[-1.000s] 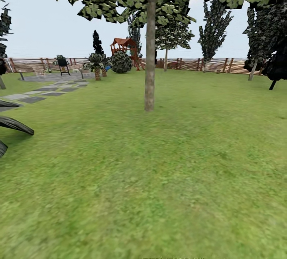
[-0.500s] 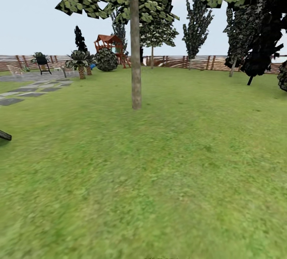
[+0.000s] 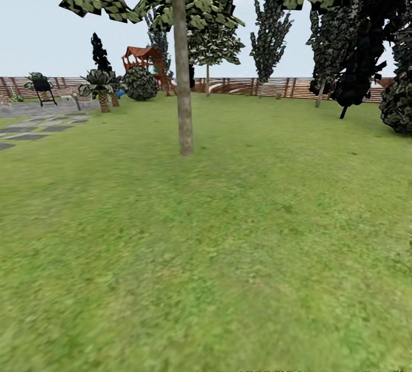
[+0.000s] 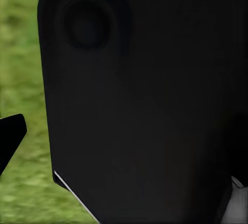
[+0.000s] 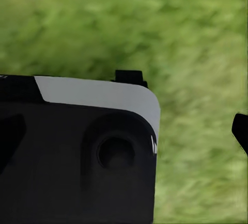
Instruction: Take the three Easter eggs out of the wicker basket on the lawn in the garden, then place them on the lawn next to a single tree (choose any tree) so that all three eggs are next to the same tree and none are left in the basket.
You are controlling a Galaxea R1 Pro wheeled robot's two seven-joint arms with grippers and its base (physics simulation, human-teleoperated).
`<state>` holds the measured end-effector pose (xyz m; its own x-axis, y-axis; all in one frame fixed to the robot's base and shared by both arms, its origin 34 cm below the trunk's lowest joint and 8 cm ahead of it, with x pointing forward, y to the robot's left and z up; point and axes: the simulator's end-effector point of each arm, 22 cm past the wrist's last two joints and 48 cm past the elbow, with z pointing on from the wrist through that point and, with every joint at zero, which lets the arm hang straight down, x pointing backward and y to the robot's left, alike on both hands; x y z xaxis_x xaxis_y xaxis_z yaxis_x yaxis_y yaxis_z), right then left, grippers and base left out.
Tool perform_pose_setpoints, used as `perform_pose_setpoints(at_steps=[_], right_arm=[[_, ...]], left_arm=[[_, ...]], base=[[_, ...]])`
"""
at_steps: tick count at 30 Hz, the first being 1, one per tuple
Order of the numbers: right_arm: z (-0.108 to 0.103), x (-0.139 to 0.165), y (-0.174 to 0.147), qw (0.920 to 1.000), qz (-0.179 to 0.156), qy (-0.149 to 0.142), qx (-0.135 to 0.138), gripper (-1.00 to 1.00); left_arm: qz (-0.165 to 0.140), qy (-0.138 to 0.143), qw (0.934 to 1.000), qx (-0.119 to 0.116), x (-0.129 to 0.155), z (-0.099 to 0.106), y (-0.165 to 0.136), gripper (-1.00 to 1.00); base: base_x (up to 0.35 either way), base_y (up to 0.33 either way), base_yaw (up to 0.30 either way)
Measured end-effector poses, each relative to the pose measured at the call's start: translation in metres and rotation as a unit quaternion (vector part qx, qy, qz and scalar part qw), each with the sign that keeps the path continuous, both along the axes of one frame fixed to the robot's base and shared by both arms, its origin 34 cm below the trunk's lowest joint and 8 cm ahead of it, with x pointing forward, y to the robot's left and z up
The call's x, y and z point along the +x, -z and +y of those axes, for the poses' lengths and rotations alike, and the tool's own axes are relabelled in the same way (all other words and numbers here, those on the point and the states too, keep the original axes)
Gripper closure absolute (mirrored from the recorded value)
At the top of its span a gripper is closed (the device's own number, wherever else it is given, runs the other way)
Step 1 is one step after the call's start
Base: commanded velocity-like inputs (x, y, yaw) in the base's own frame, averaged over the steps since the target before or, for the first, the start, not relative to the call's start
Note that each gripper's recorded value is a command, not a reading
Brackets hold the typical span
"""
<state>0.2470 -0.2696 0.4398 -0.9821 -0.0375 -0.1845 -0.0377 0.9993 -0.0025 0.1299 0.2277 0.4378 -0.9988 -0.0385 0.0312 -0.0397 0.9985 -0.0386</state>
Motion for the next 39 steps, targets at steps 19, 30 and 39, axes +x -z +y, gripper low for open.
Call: perform_pose_setpoints(at_steps=[19, 30, 39], right_arm=[[-0.0058, 0.0016, -0.0002, 0.9999, 0.0, 0.015, -0.002, -1.0], [-0.0016, 0.0007, -0.0001, 1.0, -0.001, -0.004, -0.002, -1.0], [-0.0003, 0.0009, -0.0001, 1.0, -0.002, 0.006, -0.001, -1.0]], left_arm=[[-0.003, -0.001, 1.0, 0.0, 0.0028, 0.0005, 0.0001, -1.0], [-0.001, -0.001, 1.0, 0.0, 0.0014, 0.0002, 0.0001, -1.0], [-0.001, -0.001, 1.0, 0.0, 0.001, 0.0002, 0.0001, -1.0]], base=[[0.0, 0.0, -0.29], [0.0, 0.0, -0.058], [0.0, 0.0, -0.043]])
